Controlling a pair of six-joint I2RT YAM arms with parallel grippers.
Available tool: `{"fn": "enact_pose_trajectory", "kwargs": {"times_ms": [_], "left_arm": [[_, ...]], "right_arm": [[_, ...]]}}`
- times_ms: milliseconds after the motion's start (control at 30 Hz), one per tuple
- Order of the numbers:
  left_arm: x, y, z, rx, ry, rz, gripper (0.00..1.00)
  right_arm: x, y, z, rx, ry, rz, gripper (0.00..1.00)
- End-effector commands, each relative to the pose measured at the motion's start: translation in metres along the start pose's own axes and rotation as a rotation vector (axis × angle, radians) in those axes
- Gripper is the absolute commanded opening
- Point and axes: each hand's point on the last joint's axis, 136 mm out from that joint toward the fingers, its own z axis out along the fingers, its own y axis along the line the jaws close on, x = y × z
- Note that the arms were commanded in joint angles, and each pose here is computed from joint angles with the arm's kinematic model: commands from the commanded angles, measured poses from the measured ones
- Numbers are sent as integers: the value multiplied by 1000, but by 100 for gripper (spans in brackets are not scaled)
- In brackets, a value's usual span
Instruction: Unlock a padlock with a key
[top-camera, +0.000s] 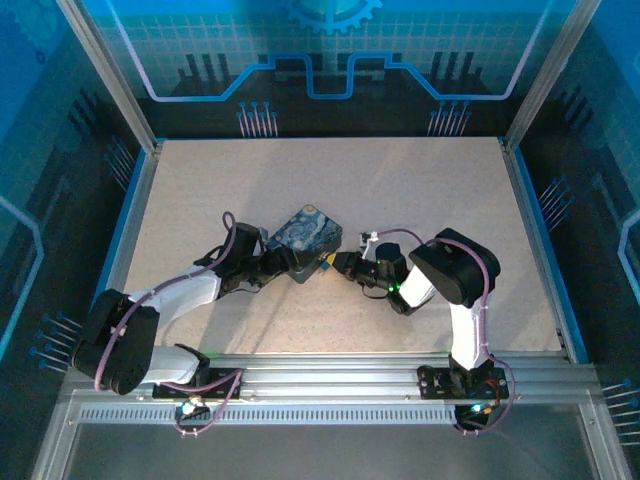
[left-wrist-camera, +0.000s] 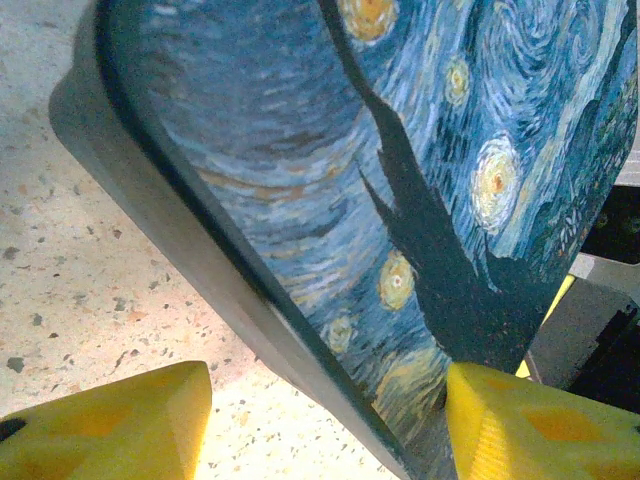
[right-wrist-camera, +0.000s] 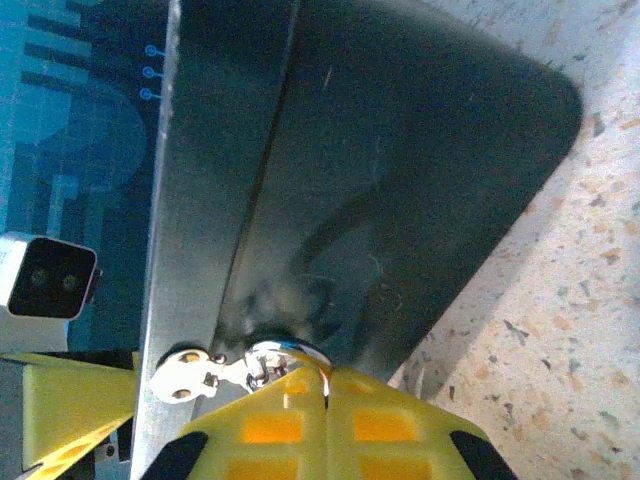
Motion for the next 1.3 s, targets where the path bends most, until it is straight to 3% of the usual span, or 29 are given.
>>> {"fn": "enact_pose_trajectory", "kwargs": {"times_ms": [0, 300, 667, 1000, 1267], "left_arm": [[25, 37, 2, -118, 79, -39, 63], [20, 27, -2, -88, 64, -32, 65], [-4, -8, -23, -12, -13, 5, 79], [-26, -13, -58, -15, -126, 55, 87], [-37, -5, -82, -64, -193, 110, 89]], "right_arm": [[-13, 12, -4, -27, -42, 10, 0], [-20, 8, -11, 3, -65, 10, 0], [-15, 8, -40, 102, -32, -71, 0], [-9, 34, -93, 270, 55, -242, 1], [7, 39, -138, 445, 198, -333, 0]]}}
